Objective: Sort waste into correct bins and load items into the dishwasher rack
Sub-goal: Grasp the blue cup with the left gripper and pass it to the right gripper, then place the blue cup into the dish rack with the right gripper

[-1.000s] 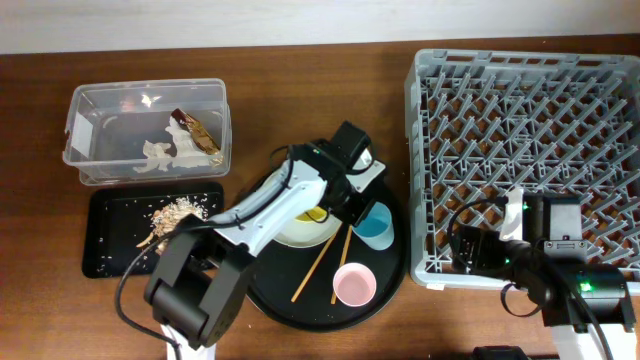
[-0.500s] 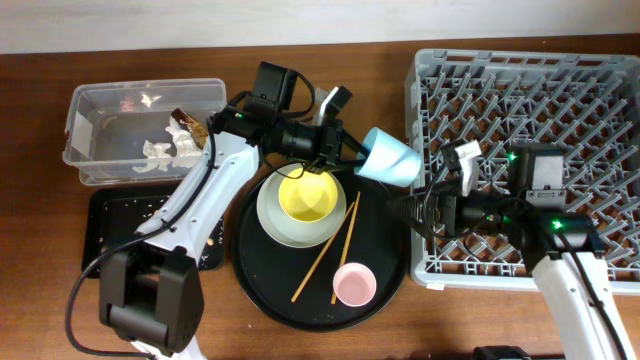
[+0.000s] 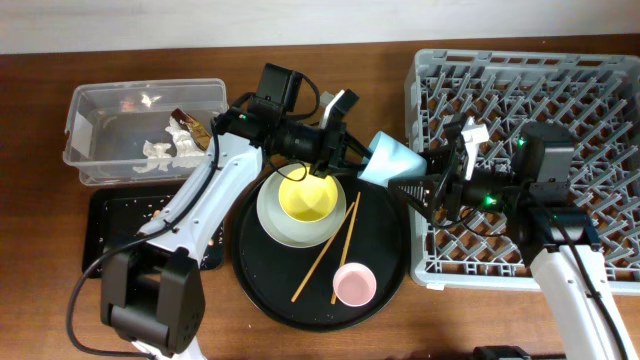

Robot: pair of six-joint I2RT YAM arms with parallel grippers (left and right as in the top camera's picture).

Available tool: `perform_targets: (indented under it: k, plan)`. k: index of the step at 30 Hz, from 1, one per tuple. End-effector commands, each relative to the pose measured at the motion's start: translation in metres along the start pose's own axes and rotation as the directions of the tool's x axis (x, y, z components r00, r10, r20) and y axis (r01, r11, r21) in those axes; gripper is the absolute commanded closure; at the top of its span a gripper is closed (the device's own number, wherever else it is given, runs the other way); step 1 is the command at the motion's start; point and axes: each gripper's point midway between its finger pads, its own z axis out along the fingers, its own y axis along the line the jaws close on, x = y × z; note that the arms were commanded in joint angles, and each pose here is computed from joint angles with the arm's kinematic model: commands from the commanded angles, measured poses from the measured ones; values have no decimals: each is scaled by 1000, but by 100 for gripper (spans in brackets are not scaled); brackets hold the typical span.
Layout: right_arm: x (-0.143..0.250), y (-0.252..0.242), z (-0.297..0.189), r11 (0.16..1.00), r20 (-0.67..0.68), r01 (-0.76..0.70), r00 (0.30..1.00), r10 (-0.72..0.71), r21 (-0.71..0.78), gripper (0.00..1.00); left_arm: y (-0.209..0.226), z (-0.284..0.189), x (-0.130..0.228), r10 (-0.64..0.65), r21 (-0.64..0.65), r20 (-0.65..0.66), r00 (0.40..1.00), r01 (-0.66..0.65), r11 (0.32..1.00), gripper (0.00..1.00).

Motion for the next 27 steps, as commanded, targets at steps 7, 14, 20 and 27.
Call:
perform_targets:
  k: [7, 14, 20, 27]
  plan:
    - [-5, 14, 0, 998, 5, 16, 1000, -16, -66, 36, -8, -1, 0, 19, 3, 4, 1000, -19, 1000, 99]
    - [-3, 9, 0, 999, -1, 3, 1000, -3, -34, 44, 2, -1, -6, 21, -53, 33, 999, -20, 998, 70]
    - [43, -54, -18, 913, -99, -164, 972, 214, 373, 53, 89, -48, -18, 44, -553, 196, 980, 73, 830, 57]
    - [49, -97, -138, 500, 27, -275, 894, 447, 821, 53, 105, -151, 11, 83, -837, 332, 940, 253, 485, 57]
